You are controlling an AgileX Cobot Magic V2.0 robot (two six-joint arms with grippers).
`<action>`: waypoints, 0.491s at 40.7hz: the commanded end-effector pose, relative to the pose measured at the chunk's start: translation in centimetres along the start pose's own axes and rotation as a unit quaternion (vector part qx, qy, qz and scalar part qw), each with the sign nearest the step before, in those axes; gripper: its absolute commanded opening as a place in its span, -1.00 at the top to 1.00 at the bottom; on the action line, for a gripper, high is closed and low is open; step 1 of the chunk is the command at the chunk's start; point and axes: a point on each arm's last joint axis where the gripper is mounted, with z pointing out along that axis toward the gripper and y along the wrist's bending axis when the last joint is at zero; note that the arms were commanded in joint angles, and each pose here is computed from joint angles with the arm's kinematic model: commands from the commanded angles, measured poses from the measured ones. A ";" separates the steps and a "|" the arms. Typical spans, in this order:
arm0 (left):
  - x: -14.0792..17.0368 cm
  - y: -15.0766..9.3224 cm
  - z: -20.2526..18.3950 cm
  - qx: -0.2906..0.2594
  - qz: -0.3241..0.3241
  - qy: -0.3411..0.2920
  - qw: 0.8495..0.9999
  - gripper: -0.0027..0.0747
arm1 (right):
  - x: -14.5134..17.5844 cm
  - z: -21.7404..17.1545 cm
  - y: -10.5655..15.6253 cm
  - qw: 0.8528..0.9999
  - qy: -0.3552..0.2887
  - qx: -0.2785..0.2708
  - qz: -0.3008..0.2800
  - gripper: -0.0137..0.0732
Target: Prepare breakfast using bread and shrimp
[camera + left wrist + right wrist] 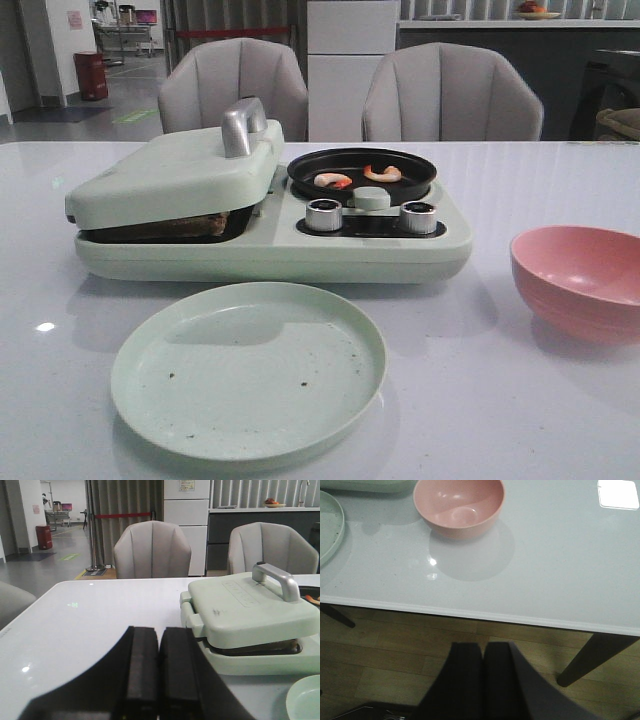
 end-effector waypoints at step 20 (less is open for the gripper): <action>0.0 -0.2 -0.1 0.016 -0.006 -0.042 0.999 0.67 | -0.9 -0.3 0.0 1.000 -0.027 0.003 -0.006 0.58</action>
